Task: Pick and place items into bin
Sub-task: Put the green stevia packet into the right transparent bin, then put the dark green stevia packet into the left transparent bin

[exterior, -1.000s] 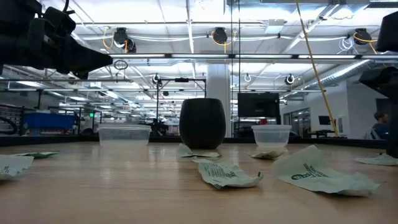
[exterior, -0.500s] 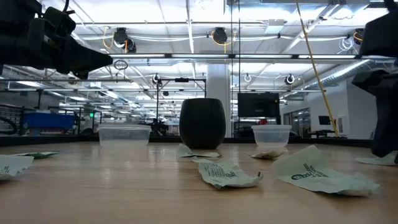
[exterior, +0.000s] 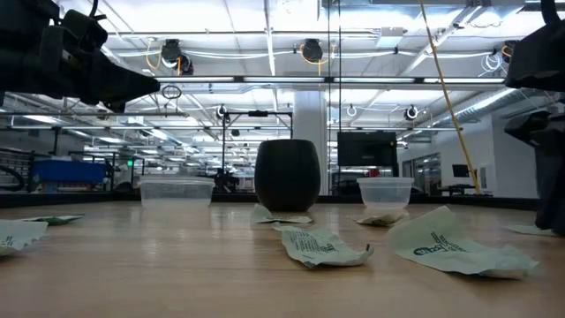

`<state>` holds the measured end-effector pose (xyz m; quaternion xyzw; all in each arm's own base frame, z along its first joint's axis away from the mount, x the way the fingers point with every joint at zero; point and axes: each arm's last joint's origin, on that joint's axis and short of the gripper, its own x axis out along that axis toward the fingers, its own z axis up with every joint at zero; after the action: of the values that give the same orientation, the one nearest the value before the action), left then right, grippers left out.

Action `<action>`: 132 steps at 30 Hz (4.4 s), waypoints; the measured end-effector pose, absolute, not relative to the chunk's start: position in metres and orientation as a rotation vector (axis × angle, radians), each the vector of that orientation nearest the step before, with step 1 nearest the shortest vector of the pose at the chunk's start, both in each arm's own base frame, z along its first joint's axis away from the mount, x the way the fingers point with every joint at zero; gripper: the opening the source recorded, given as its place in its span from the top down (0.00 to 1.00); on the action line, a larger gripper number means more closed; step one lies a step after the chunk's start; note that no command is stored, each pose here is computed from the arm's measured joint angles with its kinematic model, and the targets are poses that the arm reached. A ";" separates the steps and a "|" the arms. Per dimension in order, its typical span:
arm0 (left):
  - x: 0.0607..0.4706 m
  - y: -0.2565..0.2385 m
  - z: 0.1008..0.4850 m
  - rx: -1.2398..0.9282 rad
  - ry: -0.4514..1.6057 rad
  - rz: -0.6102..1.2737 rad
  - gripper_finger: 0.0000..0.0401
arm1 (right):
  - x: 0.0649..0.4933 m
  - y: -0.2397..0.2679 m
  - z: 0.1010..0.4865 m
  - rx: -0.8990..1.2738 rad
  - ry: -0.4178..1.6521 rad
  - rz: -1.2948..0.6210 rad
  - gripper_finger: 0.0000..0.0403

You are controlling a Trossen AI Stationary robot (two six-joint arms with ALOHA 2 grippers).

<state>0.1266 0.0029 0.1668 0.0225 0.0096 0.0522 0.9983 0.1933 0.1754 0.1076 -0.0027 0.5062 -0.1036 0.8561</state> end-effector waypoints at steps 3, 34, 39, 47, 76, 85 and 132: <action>0.127 0.003 0.167 0.045 0.019 0.104 0.86 | 0.194 0.176 0.108 -0.009 1.039 -0.226 0.92; 0.127 0.003 0.167 0.045 0.019 0.104 0.86 | 0.224 0.126 0.162 -0.176 0.635 -0.530 1.00; 0.127 0.003 0.167 0.045 0.019 0.104 0.86 | 0.235 0.093 0.174 -0.216 0.641 -0.628 1.00; 0.127 0.003 0.167 0.045 0.019 0.105 0.86 | 0.244 0.035 0.193 -0.192 0.693 -0.748 1.00; 0.127 0.003 0.167 0.045 0.019 0.104 0.86 | 0.211 -0.102 0.156 0.259 0.659 -0.774 1.00; 0.127 0.003 0.167 0.045 0.020 0.104 0.86 | 0.207 -0.100 0.149 0.250 0.611 -0.772 0.91; 0.126 0.003 0.174 -0.085 -0.063 0.117 0.86 | 0.225 0.118 0.212 0.122 -0.033 0.250 0.81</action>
<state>0.1264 0.0033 0.1740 -0.0422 -0.0313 0.0583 0.9969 0.2248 0.1178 0.2125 0.0608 -0.0166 0.1247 0.9902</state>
